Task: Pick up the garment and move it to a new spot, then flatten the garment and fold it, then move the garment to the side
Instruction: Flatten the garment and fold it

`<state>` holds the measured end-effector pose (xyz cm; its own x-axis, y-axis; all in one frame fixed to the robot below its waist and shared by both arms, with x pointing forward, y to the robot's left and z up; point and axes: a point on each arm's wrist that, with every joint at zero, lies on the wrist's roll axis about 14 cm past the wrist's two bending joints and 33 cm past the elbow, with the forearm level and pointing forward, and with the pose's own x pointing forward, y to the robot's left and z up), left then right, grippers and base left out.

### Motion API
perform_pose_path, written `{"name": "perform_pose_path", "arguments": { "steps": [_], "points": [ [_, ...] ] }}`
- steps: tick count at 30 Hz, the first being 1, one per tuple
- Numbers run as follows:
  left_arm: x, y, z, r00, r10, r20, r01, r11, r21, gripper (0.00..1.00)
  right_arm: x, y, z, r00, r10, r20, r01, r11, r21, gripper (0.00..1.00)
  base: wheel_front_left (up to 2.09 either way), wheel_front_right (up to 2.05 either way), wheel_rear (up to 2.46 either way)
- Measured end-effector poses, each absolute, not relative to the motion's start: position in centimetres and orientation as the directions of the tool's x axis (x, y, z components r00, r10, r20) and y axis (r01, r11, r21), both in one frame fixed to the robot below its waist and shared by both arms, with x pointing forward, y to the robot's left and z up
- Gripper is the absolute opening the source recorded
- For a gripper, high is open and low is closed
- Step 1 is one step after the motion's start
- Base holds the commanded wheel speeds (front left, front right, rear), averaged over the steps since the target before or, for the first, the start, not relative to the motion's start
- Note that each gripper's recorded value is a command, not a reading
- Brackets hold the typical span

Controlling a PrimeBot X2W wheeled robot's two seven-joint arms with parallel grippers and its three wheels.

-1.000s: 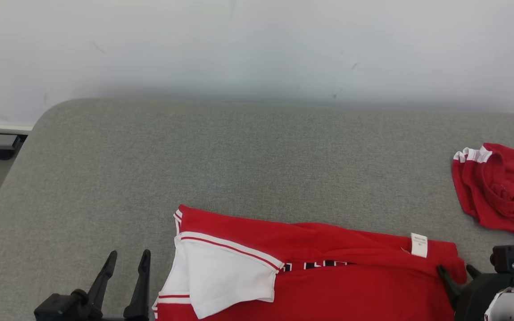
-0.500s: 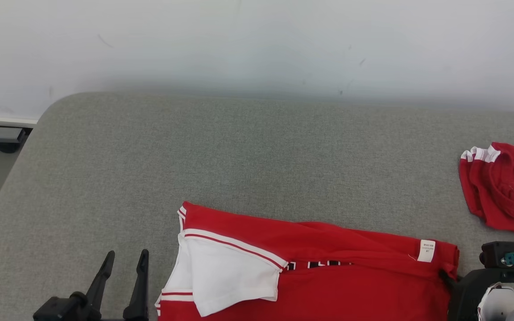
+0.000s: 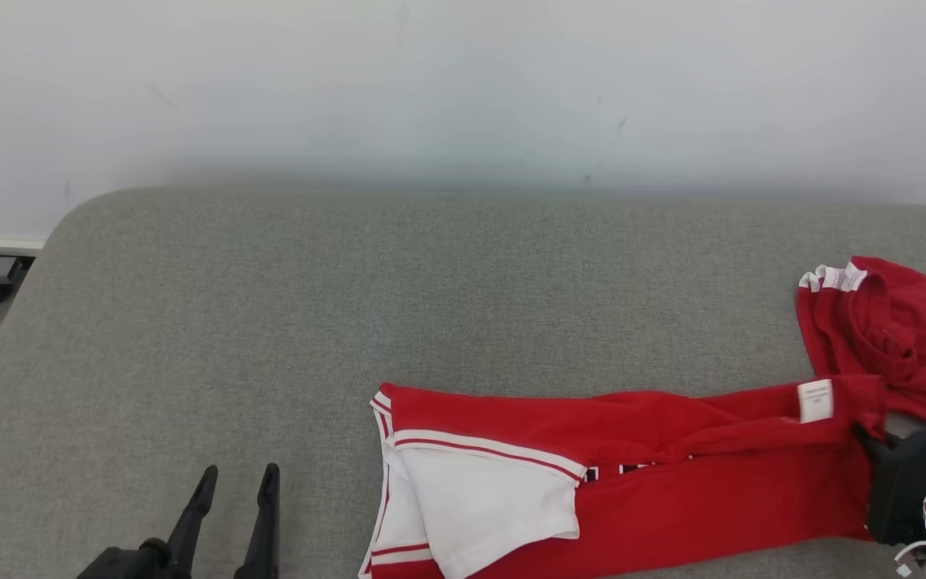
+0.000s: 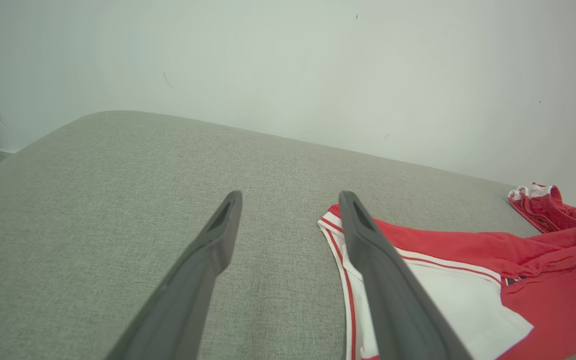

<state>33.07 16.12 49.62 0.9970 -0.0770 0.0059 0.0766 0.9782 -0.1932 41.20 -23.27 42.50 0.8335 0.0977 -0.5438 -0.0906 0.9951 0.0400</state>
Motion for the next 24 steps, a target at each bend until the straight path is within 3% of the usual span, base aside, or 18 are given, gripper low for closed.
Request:
{"name": "perform_pose_path", "arguments": {
  "steps": [4,9,17,24],
  "points": [
    [33.1,15.5,49.5,0.996,-0.092,-0.002,0.090,0.976,-0.199,1.00,41.2,-20.5,43.6,0.832,0.223,-0.507,-0.125,0.967,0.221,0.00,0.00,0.00,0.00],
    [33.0,15.2,49.4,0.995,-0.101,-0.007,0.097,0.975,-0.201,1.00,39.8,-15.4,44.3,0.771,0.417,-0.482,-0.198,0.875,0.442,0.00,0.00,0.00,0.00],
    [32.6,14.2,49.0,0.992,-0.125,-0.025,0.117,0.971,-0.209,1.00,39.0,-10.9,47.9,0.708,0.593,-0.383,-0.256,0.721,0.644,0.00,0.00,0.00,0.00],
    [32.1,13.8,48.8,0.992,-0.119,-0.038,0.107,0.967,-0.229,1.00,38.0,-5.9,49.6,0.606,0.729,-0.318,-0.329,0.594,0.734,0.00,0.00,0.00,0.00]
  ]
}}
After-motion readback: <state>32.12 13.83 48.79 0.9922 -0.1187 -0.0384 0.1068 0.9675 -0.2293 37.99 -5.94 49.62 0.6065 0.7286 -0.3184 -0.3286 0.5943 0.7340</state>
